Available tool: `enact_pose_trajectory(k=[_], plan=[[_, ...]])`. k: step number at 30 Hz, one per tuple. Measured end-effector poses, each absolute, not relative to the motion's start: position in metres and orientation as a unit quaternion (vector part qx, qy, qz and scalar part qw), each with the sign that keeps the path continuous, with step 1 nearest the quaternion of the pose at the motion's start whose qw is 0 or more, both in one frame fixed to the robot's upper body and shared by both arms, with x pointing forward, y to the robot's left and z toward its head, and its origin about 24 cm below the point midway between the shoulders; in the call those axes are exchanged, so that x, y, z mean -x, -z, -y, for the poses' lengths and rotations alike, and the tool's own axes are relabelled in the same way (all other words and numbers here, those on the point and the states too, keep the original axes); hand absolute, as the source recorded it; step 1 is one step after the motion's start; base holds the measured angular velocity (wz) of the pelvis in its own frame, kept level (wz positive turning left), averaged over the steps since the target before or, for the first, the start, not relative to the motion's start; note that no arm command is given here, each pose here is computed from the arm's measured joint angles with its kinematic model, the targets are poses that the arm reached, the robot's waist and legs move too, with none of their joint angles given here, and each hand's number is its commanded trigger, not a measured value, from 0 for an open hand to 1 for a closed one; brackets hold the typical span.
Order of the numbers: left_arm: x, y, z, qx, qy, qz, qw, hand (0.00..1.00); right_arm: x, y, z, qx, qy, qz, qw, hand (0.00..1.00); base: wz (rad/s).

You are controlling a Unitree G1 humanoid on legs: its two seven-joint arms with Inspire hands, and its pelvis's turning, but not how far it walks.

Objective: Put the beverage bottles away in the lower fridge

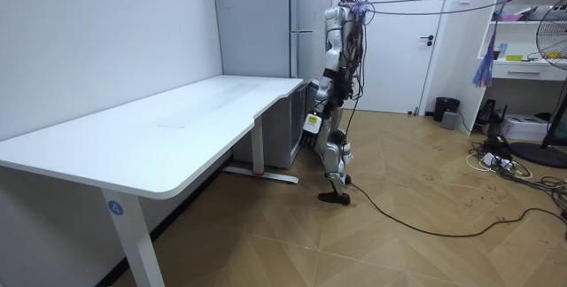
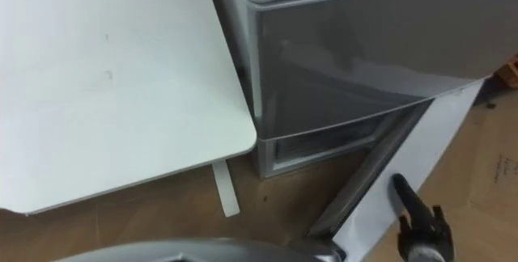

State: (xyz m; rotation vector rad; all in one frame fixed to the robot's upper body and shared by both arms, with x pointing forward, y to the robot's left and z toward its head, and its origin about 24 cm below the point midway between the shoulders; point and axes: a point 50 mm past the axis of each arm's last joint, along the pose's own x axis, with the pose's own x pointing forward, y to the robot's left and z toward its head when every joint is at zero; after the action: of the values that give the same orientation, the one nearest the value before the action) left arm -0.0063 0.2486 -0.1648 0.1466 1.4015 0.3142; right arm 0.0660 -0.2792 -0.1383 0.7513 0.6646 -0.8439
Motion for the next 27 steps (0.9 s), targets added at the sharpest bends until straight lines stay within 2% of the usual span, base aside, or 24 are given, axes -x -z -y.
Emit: enact_pose_trajectory(k=[7,12,27], plan=[[0.012,0.167,-0.240,-0.091,-0.103,-0.652,0.745,0.00,-0.078,0.137,0.268,-0.304,0.339,-0.333,0.826,0.00,-0.17],[-0.004,0.168,-0.238,-0.106,-0.089,-0.649,0.749,0.00,-0.092,0.137,0.260,-0.293,0.316,-0.337,0.837,0.00,-0.20],[-0.029,0.168,-0.235,-0.159,-0.072,-0.631,0.756,0.00,-0.099,0.137,0.254,-0.275,0.315,-0.343,0.841,0.00,-0.02]])
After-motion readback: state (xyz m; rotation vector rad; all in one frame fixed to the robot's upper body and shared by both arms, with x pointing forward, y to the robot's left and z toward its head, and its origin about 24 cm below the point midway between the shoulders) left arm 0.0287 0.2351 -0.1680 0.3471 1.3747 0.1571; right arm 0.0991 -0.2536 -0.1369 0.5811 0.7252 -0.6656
